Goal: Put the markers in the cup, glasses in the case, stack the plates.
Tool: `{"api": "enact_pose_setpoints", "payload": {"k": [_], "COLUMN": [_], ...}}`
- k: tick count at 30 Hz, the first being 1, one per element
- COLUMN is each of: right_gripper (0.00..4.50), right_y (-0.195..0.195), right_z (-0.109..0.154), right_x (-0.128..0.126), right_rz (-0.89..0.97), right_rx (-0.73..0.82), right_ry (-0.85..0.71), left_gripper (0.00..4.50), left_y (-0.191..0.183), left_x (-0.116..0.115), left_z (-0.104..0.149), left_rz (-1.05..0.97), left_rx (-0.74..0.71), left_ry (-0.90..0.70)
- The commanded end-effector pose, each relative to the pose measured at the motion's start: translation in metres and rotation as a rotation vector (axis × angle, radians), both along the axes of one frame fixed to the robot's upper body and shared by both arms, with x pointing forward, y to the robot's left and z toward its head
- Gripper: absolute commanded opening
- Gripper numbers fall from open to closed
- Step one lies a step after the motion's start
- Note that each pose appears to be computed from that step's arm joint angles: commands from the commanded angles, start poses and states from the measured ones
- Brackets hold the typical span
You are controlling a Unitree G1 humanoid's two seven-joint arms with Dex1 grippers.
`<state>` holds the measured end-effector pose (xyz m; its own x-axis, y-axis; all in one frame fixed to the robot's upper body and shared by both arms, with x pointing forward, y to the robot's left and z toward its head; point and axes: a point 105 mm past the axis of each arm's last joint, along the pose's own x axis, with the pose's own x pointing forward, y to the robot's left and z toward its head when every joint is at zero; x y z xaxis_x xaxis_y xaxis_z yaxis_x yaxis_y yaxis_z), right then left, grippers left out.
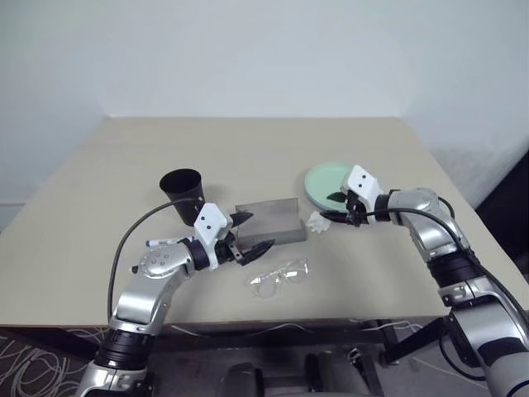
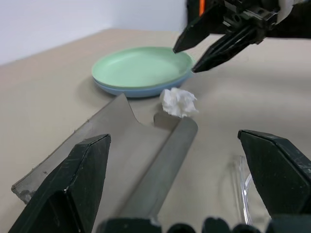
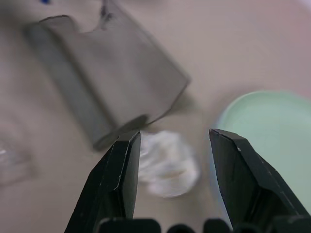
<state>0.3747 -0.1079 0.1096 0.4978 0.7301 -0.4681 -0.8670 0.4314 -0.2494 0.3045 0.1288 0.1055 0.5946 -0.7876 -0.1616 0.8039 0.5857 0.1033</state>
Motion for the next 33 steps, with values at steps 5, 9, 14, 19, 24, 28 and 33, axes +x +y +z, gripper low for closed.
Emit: {"api": "enact_pose_setpoints", "payload": {"k": [5,9,14,19,24,28,33], "right_gripper": [2.43,2.43,2.43,2.06,0.5,0.04,0.04], "right_y": [0.018,0.026,0.026,0.019,0.018,0.021,0.022], "right_z": [0.0,-0.007,-0.022,-0.033,-0.032,-0.021,0.009], "right_x": [0.011,0.013,0.017,0.021,0.021,0.018,0.02], "right_rz": [-0.076,-0.075,-0.091,-0.139,-0.141,-0.118,-0.129], "right_rx": [0.025,0.025,-0.043,-0.087,-0.083,-0.037,0.048], "right_ry": [-0.042,-0.035,-0.044,-0.03,-0.032,-0.046,-0.095], "left_gripper": [4.5,4.5,4.5,4.5,4.5,4.5,4.5], "left_y": [0.003,0.001,-0.002,-0.004,-0.007,-0.008,-0.008], "left_x": [-0.002,-0.004,-0.006,-0.008,-0.009,-0.01,-0.012], "left_z": [0.011,0.01,0.01,0.01,0.009,0.008,0.008], "left_rz": [-0.039,-0.041,-0.04,-0.037,-0.04,-0.041,-0.046], "left_rx": [0.013,0.01,0.006,0.002,0.0,-0.001,0.001], "left_ry": [-0.017,-0.011,-0.008,-0.008,-0.007,-0.007,-0.008]}}
